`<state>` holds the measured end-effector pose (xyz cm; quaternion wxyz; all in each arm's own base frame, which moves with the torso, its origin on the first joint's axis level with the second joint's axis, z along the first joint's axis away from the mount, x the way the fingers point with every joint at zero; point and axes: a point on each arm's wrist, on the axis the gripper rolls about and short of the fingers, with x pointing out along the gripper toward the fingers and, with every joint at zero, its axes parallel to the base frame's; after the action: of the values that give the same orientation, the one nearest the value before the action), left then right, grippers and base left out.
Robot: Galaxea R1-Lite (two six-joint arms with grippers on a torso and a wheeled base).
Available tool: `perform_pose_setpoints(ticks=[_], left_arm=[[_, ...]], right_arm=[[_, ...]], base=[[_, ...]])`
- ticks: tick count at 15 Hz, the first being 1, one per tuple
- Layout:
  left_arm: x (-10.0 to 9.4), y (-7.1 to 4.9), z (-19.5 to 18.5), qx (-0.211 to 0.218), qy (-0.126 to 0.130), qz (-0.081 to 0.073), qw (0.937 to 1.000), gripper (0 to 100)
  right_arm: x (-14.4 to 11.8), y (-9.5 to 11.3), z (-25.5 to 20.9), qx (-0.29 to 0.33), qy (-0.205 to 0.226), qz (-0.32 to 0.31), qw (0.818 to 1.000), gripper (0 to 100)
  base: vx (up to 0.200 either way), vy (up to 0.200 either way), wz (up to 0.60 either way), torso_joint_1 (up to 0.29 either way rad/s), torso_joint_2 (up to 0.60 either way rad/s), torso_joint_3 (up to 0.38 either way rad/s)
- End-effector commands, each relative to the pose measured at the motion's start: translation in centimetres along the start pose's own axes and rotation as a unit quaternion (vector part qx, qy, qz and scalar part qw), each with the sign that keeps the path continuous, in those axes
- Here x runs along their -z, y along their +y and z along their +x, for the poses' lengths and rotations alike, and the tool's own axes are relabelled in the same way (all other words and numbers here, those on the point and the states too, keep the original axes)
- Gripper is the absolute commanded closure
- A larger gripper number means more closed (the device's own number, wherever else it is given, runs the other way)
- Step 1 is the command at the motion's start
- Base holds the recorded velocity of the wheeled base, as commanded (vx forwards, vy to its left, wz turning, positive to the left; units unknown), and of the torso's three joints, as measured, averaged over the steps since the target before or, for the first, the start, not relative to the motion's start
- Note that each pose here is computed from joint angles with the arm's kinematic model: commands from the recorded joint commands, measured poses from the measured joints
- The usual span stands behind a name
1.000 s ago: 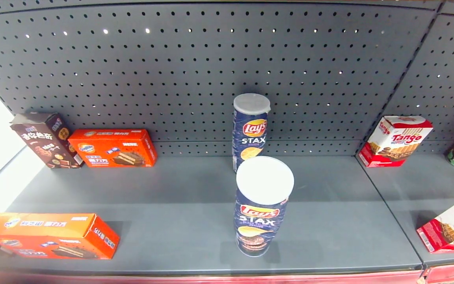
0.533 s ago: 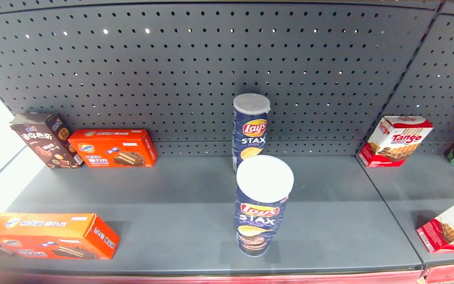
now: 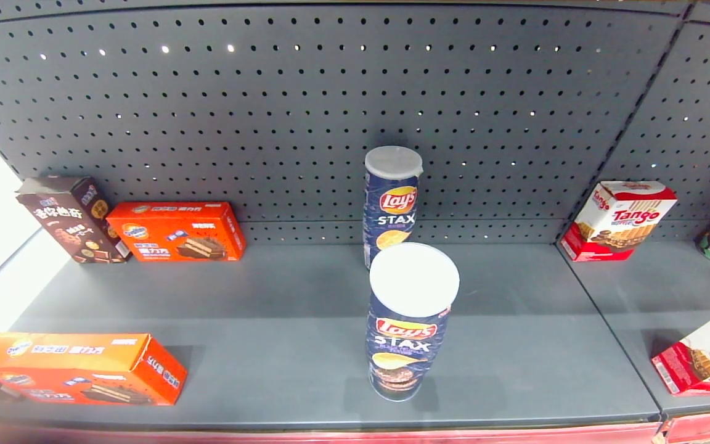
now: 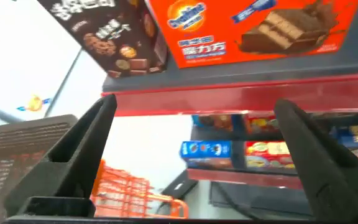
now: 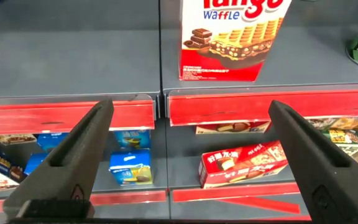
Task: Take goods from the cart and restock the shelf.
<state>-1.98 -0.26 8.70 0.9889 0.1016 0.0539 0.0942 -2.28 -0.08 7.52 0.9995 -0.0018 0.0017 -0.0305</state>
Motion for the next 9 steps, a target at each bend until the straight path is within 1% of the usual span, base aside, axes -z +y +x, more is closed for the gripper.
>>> perform_pose_setpoints(ticks=[1, 2, 3, 4, 5, 6, 7, 8, 9], left_arm=[[0.18, -0.28, 0.12, 0.069, -0.002, -0.045, 0.9966, 0], [0.18, -0.28, 0.12, 0.069, -0.002, -0.045, 0.9966, 0], [0.17, -0.24, 0.13, 0.098, -0.008, -0.056, 0.9936, 0], [0.2, -0.22, 0.15, 0.091, -0.006, -0.062, 0.9939, 0], [0.23, -0.08, 0.17, 0.06, -0.002, -0.064, 0.9962, 0], [0.26, 0.22, 0.23, -0.009, 0.001, -0.076, 0.9971, 0], [0.33, 0.27, 0.35, -0.025, -0.01, -0.093, 0.9953, 0], [0.34, 0.3, 0.37, -0.032, -0.011, -0.096, 0.9948, 0], [0.32, 0.29, 0.36, -0.021, -0.011, -0.098, 0.995, 0]], right_arm=[[0.0, 0.0, 0.0, -0.001, 0.0, 0.0, 1.0, 0], [0.0, 0.0, 0.0, -0.001, 0.0, 0.0, 1.0, 0], [0.0, 0.0, 0.0, -0.001, 0.0, 0.0, 1.0, 0], [0.0, 0.0, 0.0, 0.0, 0.0, 0.0, 1.0, 0], [0.0, 0.0, 0.0, 0.0, 0.0, 0.0, 1.0, 0], [0.0, 0.0, 0.0, -0.001, 0.0, 0.0, 1.0, 0], [0.0, 0.0, 0.0, 0.0, 0.0, 0.0, 1.0, 0], [-0.02, 0.0, 0.0, -0.001, -0.001, 0.0, 1.0, 0], [0.0, 0.0, 0.0, -0.001, 0.0, 0.0, 1.0, 0]], base=[[0.0, 0.0, 0.0, 0.0, 0.0, 0.0], [0.0, 0.0, 0.0, 0.0, 0.0, 0.0], [0.0, 0.0, 0.0, 0.0, 0.0, 0.0], [0.0, 0.0, 0.0, 0.0, 0.0, 0.0], [0.0, 0.0, 0.0, 0.0, 0.0, 0.0], [0.0, 0.0, 0.0, 0.0, 0.0, 0.0], [0.0, 0.0, 0.0, 0.0, 0.0, 0.0], [0.0, 0.0, 0.0, 0.0, 0.0, 0.0], [0.0, 0.0, 0.0, 0.0, 0.0, 0.0]])
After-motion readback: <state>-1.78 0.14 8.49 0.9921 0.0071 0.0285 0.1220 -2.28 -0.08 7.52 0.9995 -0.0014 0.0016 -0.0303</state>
